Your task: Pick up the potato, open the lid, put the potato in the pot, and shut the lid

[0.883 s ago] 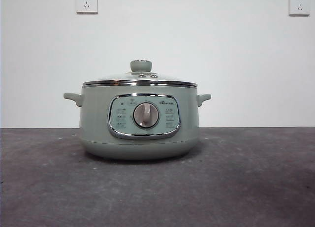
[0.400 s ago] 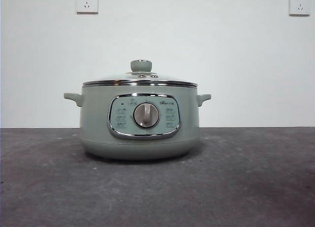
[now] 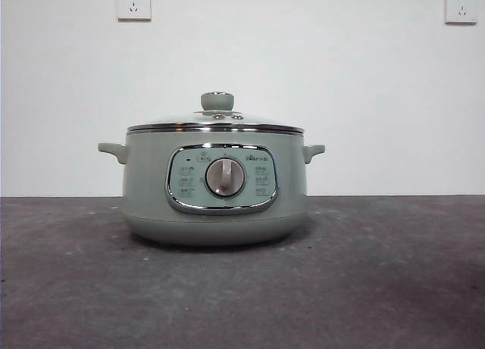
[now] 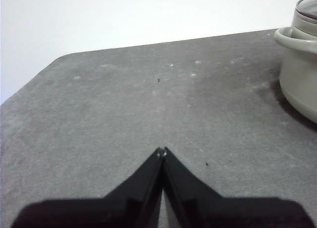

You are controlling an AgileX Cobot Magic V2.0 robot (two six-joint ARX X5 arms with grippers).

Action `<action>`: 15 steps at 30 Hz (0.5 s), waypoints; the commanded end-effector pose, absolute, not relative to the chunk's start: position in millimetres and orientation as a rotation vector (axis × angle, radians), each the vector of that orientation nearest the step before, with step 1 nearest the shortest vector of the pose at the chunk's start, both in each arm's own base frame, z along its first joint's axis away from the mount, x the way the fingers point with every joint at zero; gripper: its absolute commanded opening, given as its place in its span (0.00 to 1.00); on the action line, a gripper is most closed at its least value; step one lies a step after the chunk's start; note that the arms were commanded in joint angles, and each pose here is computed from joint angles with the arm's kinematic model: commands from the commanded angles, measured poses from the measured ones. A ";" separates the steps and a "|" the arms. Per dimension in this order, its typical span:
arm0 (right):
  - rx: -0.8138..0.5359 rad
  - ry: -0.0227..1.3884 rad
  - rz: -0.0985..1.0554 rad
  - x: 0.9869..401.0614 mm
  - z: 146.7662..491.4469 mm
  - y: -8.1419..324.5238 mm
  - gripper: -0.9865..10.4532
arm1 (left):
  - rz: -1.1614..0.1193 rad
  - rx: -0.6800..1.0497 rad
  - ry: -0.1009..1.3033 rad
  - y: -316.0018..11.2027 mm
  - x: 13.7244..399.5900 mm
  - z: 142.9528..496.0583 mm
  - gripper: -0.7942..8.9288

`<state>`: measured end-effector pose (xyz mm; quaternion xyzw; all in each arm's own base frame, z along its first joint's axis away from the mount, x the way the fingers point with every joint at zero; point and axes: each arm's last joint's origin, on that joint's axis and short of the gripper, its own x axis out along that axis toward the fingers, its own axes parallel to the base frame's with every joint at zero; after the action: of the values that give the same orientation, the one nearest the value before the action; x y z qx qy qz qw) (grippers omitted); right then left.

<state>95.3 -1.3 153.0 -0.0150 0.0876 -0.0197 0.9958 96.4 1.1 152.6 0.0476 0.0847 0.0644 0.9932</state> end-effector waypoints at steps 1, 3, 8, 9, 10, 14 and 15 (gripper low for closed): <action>-0.030 0.178 -0.039 95.8 150.1 -1.3 0.09 | 0.132 0.088 0.172 1.4 97.0 149.8 0.08; -0.030 0.178 -0.039 95.8 150.1 -1.3 0.09 | 0.132 0.088 0.172 1.4 97.0 149.8 0.08; -0.030 0.178 -0.039 95.8 150.1 -1.3 0.09 | 0.132 0.089 0.172 1.4 97.0 149.7 0.08; -0.030 0.178 -0.039 95.8 150.1 -1.3 0.09 | 0.132 0.089 0.173 1.4 97.1 149.7 0.08; -0.030 0.178 -0.039 95.8 150.1 -1.3 0.09 | 0.132 0.089 0.173 1.4 97.1 149.7 0.08; -0.030 0.178 -0.039 95.8 150.1 -1.3 0.09 | 0.132 0.089 0.175 1.4 97.1 149.5 0.08; -0.030 0.178 -0.039 95.8 150.1 -1.3 0.09 | 0.132 0.089 0.175 1.4 97.2 149.5 0.08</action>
<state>95.3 -1.3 153.0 -0.0150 0.0876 -0.0197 0.9958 96.6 1.1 152.2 0.0478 0.0867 0.0643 0.9930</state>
